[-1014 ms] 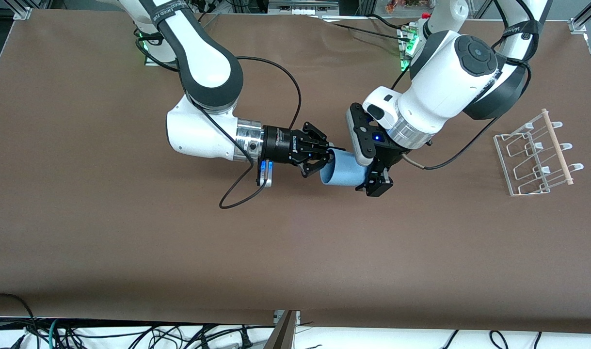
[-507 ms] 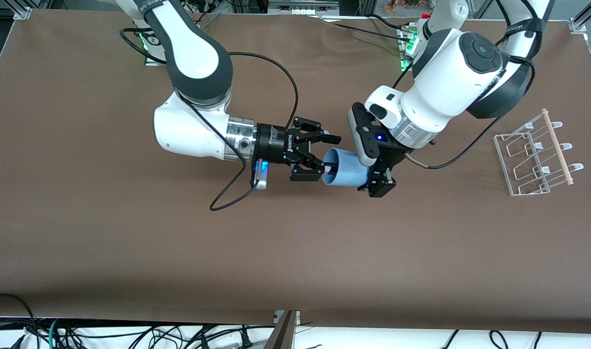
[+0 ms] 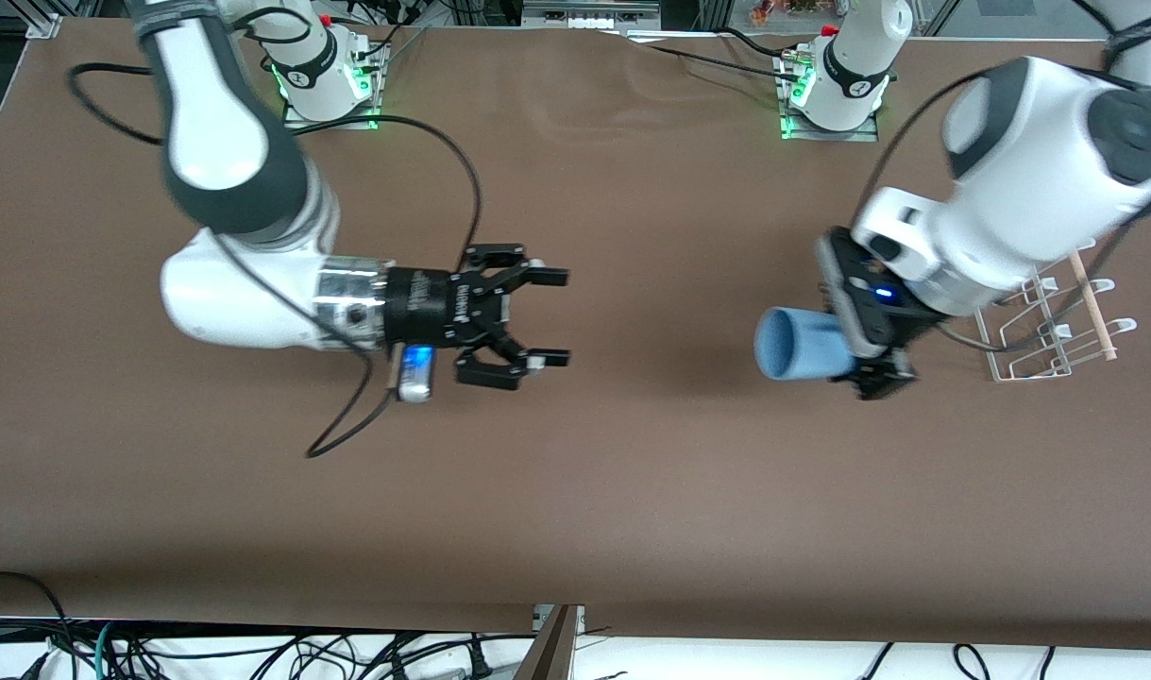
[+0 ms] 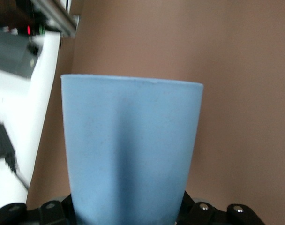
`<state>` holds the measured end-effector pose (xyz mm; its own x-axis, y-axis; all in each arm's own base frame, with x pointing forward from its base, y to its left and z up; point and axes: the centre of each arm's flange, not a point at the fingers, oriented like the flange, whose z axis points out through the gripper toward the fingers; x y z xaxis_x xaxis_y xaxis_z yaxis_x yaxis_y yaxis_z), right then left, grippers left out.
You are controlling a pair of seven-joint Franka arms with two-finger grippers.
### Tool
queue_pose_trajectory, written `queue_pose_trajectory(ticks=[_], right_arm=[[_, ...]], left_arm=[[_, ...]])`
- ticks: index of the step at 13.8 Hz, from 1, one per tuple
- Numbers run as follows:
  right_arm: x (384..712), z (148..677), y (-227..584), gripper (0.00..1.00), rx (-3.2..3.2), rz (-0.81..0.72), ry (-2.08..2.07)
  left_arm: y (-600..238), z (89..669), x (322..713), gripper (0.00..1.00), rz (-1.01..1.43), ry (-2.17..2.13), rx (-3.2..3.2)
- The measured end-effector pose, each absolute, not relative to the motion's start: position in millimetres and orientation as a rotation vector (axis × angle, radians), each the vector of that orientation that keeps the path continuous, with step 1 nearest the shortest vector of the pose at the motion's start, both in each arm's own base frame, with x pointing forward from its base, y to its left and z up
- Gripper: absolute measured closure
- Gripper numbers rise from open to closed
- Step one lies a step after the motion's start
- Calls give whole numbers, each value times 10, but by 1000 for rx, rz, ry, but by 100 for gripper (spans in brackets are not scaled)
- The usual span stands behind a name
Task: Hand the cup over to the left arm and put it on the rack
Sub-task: 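Open the right gripper while the left gripper carries the cup toward the rack, then retract the right gripper while the left gripper lowers the cup at the rack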
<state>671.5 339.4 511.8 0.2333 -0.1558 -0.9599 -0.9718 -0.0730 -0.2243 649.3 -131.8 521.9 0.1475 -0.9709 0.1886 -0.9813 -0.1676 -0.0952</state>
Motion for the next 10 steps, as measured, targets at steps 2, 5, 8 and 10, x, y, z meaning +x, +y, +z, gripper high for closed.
queue_pose_trajectory(ticks=[2, 5, 8, 10], right_arm=[[6686, 5247, 3178, 0, -1616, 967, 1057], [6431, 5665, 3015, 0, -1832, 839, 978], [6101, 5767, 2564, 0, -2047, 717, 863], [5939, 5685, 2137, 0, -2180, 648, 810]], left_arm=[[-542, 5105, 6572, 33, 196, -2040, 2374], [313, 5004, 6519, 33, -208, -2191, 2470], [645, 4889, 6463, 33, -596, -2314, 2500], [949, 4658, 6408, 33, -845, -2347, 2481]])
